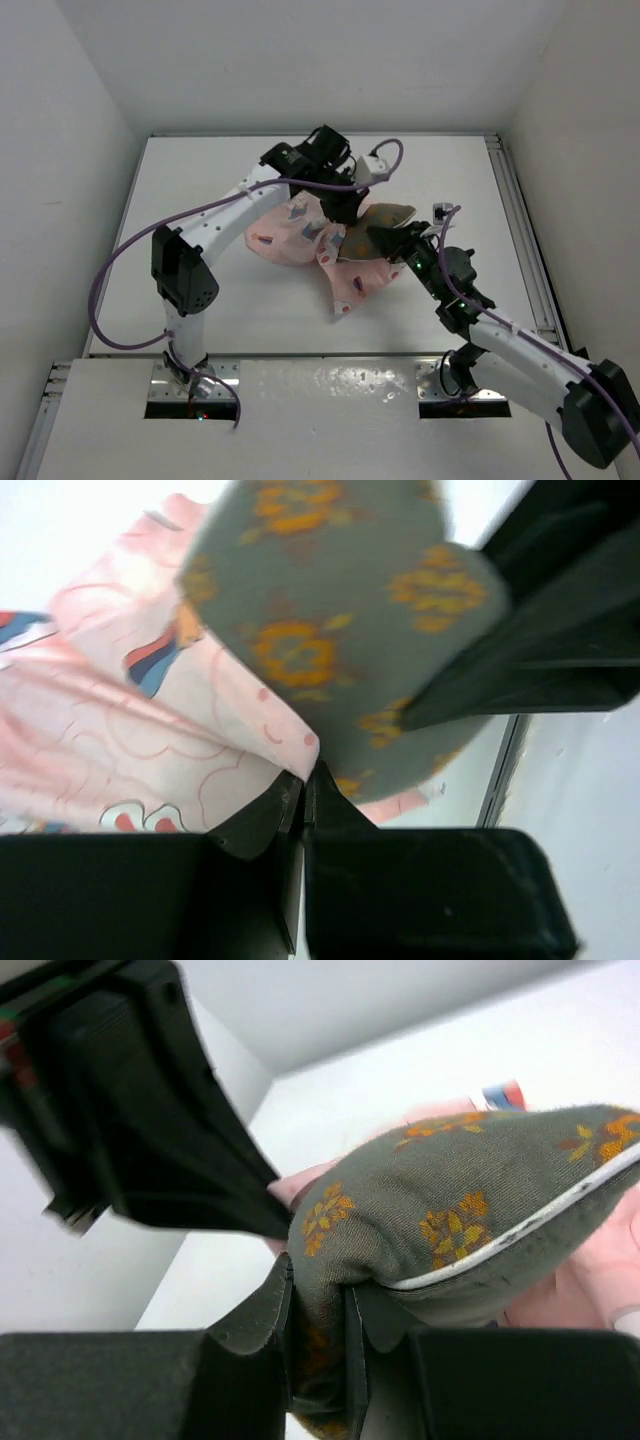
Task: Put the pillow into the pillowcase
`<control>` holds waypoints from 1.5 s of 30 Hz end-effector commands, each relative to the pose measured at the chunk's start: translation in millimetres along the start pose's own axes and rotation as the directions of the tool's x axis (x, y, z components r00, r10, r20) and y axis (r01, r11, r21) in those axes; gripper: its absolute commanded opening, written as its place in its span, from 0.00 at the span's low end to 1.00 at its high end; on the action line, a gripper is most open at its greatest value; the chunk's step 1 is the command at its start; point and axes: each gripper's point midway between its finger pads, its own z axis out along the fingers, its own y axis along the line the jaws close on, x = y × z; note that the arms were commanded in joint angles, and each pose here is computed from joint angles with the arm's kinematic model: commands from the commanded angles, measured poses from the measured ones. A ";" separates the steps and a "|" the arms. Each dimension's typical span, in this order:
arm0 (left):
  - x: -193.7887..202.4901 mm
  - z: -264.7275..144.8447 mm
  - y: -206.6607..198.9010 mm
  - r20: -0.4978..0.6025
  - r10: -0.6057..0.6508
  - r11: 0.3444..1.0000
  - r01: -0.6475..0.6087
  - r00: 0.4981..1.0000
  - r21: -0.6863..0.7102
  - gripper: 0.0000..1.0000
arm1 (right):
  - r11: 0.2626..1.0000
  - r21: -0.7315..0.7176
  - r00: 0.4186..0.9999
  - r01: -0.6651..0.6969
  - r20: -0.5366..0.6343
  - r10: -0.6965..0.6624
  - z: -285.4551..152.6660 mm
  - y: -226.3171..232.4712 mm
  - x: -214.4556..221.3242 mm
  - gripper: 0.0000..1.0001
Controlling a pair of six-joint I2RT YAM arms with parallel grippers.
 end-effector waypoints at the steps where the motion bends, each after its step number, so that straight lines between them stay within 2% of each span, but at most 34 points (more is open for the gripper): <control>1: -45.8 -30.3 -6.1 0.172 -0.046 0.996 0.032 0.984 0.081 0.00 | 0.985 -0.127 0.946 0.115 0.317 -0.069 -3.4 65.7 -102.9 0.00; 5: -94.0 -59.3 -21.2 0.328 -0.012 0.988 -0.038 0.945 0.147 0.00 | 0.971 -0.122 0.932 0.207 0.327 -0.158 6.9 85.5 -124.9 0.00; 8: -123.1 -81.4 -36.8 0.433 0.006 0.979 -0.094 0.901 0.182 0.00 | 0.961 -0.121 0.938 0.248 0.278 -0.207 24.2 88.4 -118.3 0.00; 11: -143.6 -99.3 -51.1 0.501 -0.005 0.968 -0.122 0.866 0.220 0.00 | 0.962 -0.064 0.948 0.266 0.200 -0.249 47.3 70.8 -98.4 0.00; 14: -159.3 -112.1 -64.4 0.545 -0.041 0.951 -0.135 0.837 0.279 0.00 | 0.958 0.019 0.953 0.285 0.097 -0.286 69.6 44.8 -72.9 0.00; 16: -166.7 -119.6 -70.1 0.560 -0.068 0.944 -0.129 0.825 0.305 0.00 | 0.954 0.070 0.953 0.292 0.066 -0.296 76.9 32.2 -65.7 0.00; 18: -175.4 -128.1 -71.8 0.593 -0.044 0.944 -0.161 0.804 0.289 0.00 | 0.946 0.131 0.951 0.296 0.054 -0.305 83.5 16.4 -59.1 0.00; 20: -181.4 -135.4 -75.4 0.606 -0.054 0.942 -0.161 0.794 0.294 0.00 | 0.945 0.141 0.950 0.297 0.062 -0.308 88.6 15.2 -59.9 0.00; 28: -196.5 -155.5 -80.3 0.653 -0.016 0.947 -0.198 0.757 0.253 0.00 | 0.927 0.187 0.945 0.325 -0.030 -0.325 111.7 -2.7 -43.8 0.00; 30: -196.5 -156.7 -83.4 0.653 -0.012 0.946 -0.203 0.757 0.254 0.00 | 0.937 0.142 0.947 0.321 -0.029 -0.320 117.1 3.6 -42.4 0.00; 33: -184.3 -150.2 -70.7 0.629 0.003 0.959 -0.179 0.778 0.217 0.00 | 0.956 0.009 0.953 0.292 0.085 -0.291 106.7 30.0 -55.9 0.00; 34: -180.6 -149.9 -64.2 0.622 -0.004 0.968 -0.154 0.783 0.201 0.00 | 0.959 -0.053 0.944 0.279 0.196 -0.264 92.4 45.1 -73.2 0.00; 37: -169.7 -151.4 -33.9 0.609 0.001 0.989 -0.089 0.794 0.115 0.00 | 0.949 -0.178 0.916 0.260 0.358 -0.184 59.7 77.0 -108.2 0.00; 40: -150.7 -142.8 3.2 0.563 0.022 1.000 -0.020 0.826 -0.009 0.00 | 0.925 -0.245 0.901 0.290 0.397 -0.177 43.5 99.3 -122.7 0.00; 42: -140.5 -136.3 13.3 0.534 0.043 0.999 -0.021 0.845 -0.048 0.00 | 0.918 -0.267 0.887 0.295 0.433 -0.159 31.1 110.3 -135.5 0.00; 45: -132.4 -127.0 7.7 0.512 0.030 1.000 -0.026 0.858 -0.015 0.00 | 0.903 -0.307 0.895 0.301 0.418 -0.157 24.8 120.3 -134.4 0.00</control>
